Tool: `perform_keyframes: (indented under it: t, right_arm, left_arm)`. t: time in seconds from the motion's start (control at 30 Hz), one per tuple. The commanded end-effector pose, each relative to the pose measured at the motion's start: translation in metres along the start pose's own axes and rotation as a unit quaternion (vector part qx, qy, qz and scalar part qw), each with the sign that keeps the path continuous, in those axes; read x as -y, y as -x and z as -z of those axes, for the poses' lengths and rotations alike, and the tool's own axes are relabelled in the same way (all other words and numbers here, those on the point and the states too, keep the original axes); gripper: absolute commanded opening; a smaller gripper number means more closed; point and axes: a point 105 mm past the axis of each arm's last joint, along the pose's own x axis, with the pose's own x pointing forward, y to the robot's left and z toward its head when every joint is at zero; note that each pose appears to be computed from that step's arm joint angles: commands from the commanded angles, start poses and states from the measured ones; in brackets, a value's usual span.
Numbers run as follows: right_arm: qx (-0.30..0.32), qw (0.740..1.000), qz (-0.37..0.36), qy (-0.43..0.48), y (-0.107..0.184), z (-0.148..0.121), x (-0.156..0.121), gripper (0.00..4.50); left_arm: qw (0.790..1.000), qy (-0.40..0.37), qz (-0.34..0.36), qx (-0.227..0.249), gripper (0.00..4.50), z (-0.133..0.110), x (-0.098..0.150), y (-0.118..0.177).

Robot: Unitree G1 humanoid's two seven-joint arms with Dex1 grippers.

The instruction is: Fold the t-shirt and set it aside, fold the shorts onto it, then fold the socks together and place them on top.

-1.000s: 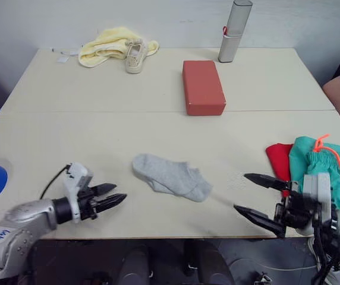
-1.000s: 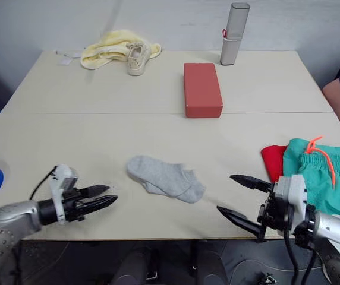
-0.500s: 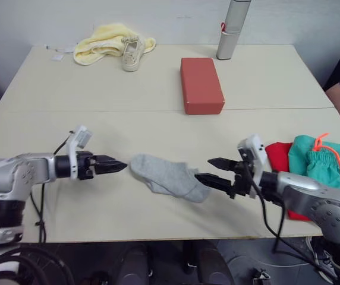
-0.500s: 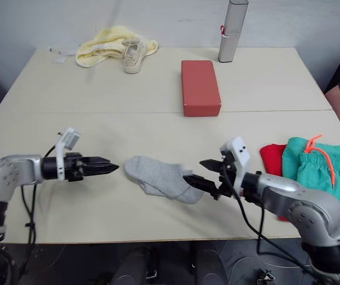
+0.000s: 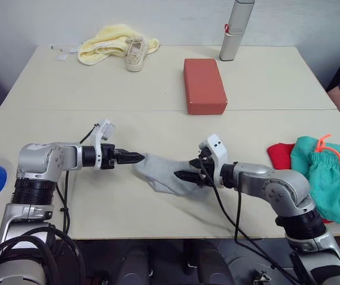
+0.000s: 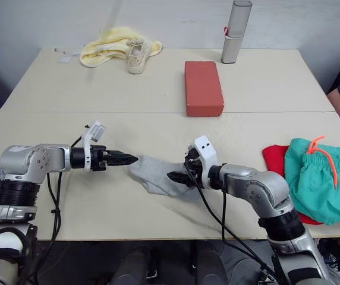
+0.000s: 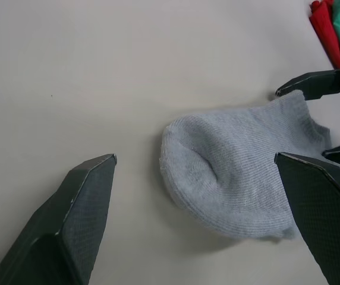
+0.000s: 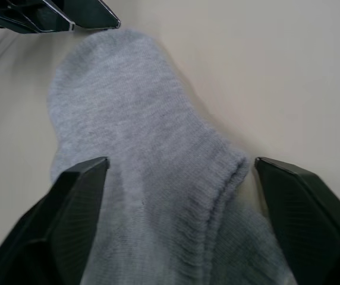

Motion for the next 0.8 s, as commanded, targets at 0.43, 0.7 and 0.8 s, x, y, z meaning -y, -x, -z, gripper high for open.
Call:
perform_keyframes:
  t: [0.43,0.7,0.8]
  right_arm:
    - [0.035,0.998,-0.037,0.033,0.003,-0.018,-0.01,0.0]
    - [0.06,0.997,-0.049,0.009,0.018,-0.039,-0.009,0.0]
    - [0.05,0.997,-0.065,-0.015,0.035,-0.042,-0.009,0.0]
  left_arm:
    - [1.0,-0.011,0.009,0.004,0.04,0.019,-0.003,-0.02]
    - [0.996,-0.02,0.066,0.053,0.04,-0.001,0.024,-0.005]
    - [0.994,-0.019,0.087,0.055,0.04,0.001,0.039,0.001]
